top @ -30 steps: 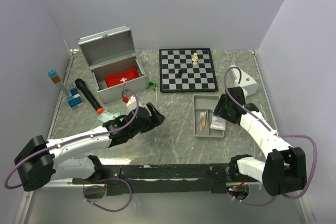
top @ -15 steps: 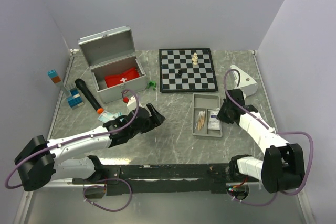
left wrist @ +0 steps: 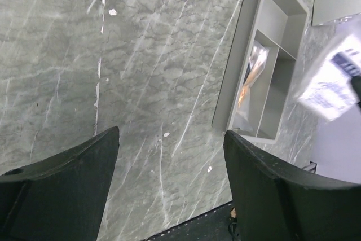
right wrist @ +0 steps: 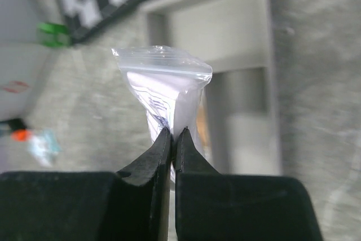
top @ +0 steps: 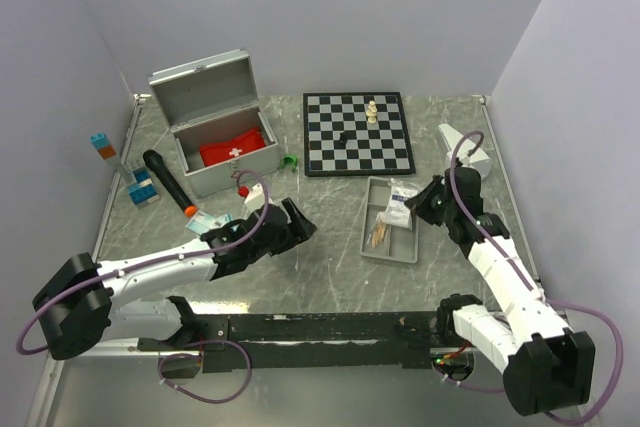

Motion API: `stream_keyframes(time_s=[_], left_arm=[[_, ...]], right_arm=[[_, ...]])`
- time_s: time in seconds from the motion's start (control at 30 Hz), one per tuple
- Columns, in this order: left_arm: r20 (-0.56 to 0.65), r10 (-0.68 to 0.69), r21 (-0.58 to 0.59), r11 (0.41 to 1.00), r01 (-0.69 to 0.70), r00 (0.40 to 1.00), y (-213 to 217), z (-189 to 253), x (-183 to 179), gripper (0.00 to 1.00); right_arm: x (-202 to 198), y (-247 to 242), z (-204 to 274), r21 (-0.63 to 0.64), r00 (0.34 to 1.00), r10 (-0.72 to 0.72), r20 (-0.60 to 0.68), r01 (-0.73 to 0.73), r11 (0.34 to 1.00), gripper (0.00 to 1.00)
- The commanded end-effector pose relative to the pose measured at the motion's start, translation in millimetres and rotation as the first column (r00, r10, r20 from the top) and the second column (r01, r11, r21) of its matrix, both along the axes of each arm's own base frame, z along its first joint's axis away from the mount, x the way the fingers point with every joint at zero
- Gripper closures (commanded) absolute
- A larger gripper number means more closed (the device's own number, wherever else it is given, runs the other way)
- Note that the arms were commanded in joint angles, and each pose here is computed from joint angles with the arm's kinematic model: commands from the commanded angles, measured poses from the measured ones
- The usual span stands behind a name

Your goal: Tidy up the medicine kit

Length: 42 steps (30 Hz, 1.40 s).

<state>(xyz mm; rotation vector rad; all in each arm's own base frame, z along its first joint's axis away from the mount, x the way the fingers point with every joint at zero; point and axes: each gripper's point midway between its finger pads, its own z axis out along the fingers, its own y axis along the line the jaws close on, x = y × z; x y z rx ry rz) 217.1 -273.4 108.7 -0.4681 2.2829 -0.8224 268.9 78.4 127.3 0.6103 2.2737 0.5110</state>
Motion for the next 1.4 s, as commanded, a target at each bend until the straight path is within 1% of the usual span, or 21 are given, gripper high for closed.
stream_keyframes(time_s=[0.0, 0.07, 0.1, 0.17, 0.23, 0.3, 0.37, 0.4, 0.5, 0.6, 0.7, 0.77, 0.8, 0.9, 1.1, 1.23, 1.27, 1.3, 1.37], left_arm=[[0.049, 0.009, -0.048, 0.999, -0.007, 0.999, -4.0, 20.9, 6.7, 0.21], [0.062, 0.028, -0.061, 0.998, -0.024, 0.998, -1.2, 25.3, 7.8, 0.21], [0.063, 0.037, -0.068, 0.997, -0.033, 0.997, 0.9, 24.7, 7.9, 0.21], [0.072, 0.052, -0.084, 0.995, -0.046, 0.996, 3.3, 27.6, 8.4, 0.21], [0.077, 0.060, -0.096, 0.994, -0.052, 0.995, 5.3, 29.9, 7.9, 0.21], [0.085, 0.068, -0.105, 0.993, -0.059, 0.994, 7.2, 33.0, 8.1, 0.21], [0.091, 0.076, -0.114, 0.991, -0.065, 0.993, 9.0, 35.6, 8.1, 0.21], [0.092, 0.077, -0.117, 0.991, -0.066, 0.993, 9.7, 35.9, 7.6, 0.21], [0.094, 0.086, -0.125, 0.989, -0.074, 0.992, 12.6, 36.9, 6.7, 0.21], [0.094, 0.092, -0.123, 0.989, -0.080, 0.991, 15.6, 36.3, 5.9, 0.21], [0.093, 0.099, -0.120, 0.989, -0.087, 0.991, 19.0, 35.5, 4.7, 0.21], [0.092, 0.105, -0.118, 0.989, -0.094, 0.990, 22.0, 35.7, 3.8, 0.21], [0.093, 0.108, -0.119, 0.988, -0.097, 0.990, 23.1, 35.5, 3.7, 0.21], [0.095, 0.116, -0.123, 0.987, -0.104, 0.989, 25.7, 35.5, 3.1, 0.20], [0.092, 0.114, -0.109, 0.989, -0.104, 0.989, 25.1, 32.8, 4.0, 0.20], [0.098, 0.128, -0.099, 0.988, -0.118, 0.987, 28.3, 32.8, 5.6, 0.20], [0.101, 0.131, -0.100, 0.988, -0.121, 0.986, 29.1, 32.8, 5.7, 0.20], [0.103, 0.129, -0.099, 0.988, -0.119, 0.986, 29.3, 32.8, 5.6, 0.20], [0.105, 0.135, -0.094, 0.988, -0.125, 0.985, 30.6, 32.3, 6.3, 0.20]], right_arm=[[20.8, 13.3, 46.2, 0.175, 0.989, -0.083, 0.122, 0.060, 0.983, 1.00], [24.6, 12.7, 46.1, 0.242, 0.981, -0.155, 0.117, 0.123, 0.962, 1.00], [29.3, 13.4, 49.5, 0.277, 0.974, -0.177, 0.143, 0.133, 0.952, 1.00], [33.4, 10.9, 45.4, 0.334, 0.959, -0.251, 0.130, 0.196, 0.922, 1.00], [36.0, 3.8, 39.0, 0.386, 0.932, -0.346, 0.107, 0.281, 0.878, 1.00], [39.8, -5.9, 35.7, 0.438, 0.892, -0.437, 0.116, 0.349, 0.829, 1.00], [42.7, -11.1, 34.2, 0.489, 0.859, -0.501, 0.105, 0.394, 0.778, 1.00], [44.7, -12.5, 32.3, 0.499, 0.850, -0.519, 0.092, 0.412, 0.763, 1.00], [48.5, -21.5, 17.4, 0.476, 0.813, -0.582, 0.021, 0.504, 0.721, 1.00], [54.4, -25.5, 8.0, 0.520, 0.767, -0.641, -0.029, 0.559, 0.646, 1.00], [60.6, -23.3, -2.7, 0.529, 0.744, -0.662, -0.092, 0.599, 0.601, 1.00], [62.9, -19.7, -7.4, 0.521, 0.736, -0.667, -0.119, 0.618, 0.589, 1.00], [64.1, -20.2, -7.8, 0.525, 0.726, -0.677, -0.123, 0.626, 0.576, 1.00], [67.7, -17.3, -8.4, 0.527, 0.718, -0.685, -0.126, 0.633, 0.567, 1.00], [75.0, -10.1, -17.9, 0.483, 0.728, -0.670, -0.147, 0.644, 0.594, 1.00], [75.9, -5.6, -29.4, 0.462, 0.727, -0.667, -0.163, 0.653, 0.600, 1.00], [75.0, -5.8, -34.3, 0.453, 0.725, -0.667, -0.170, 0.659, 0.601, 0.96], [79.4, -2.8, -32.2, 0.470, 0.734, -0.660, -0.161, 0.645, 0.603, 0.91], [82.7, 1.9, -34.5, 0.471, 0.748, -0.643, -0.164, 0.632, 0.615, 0.77]])
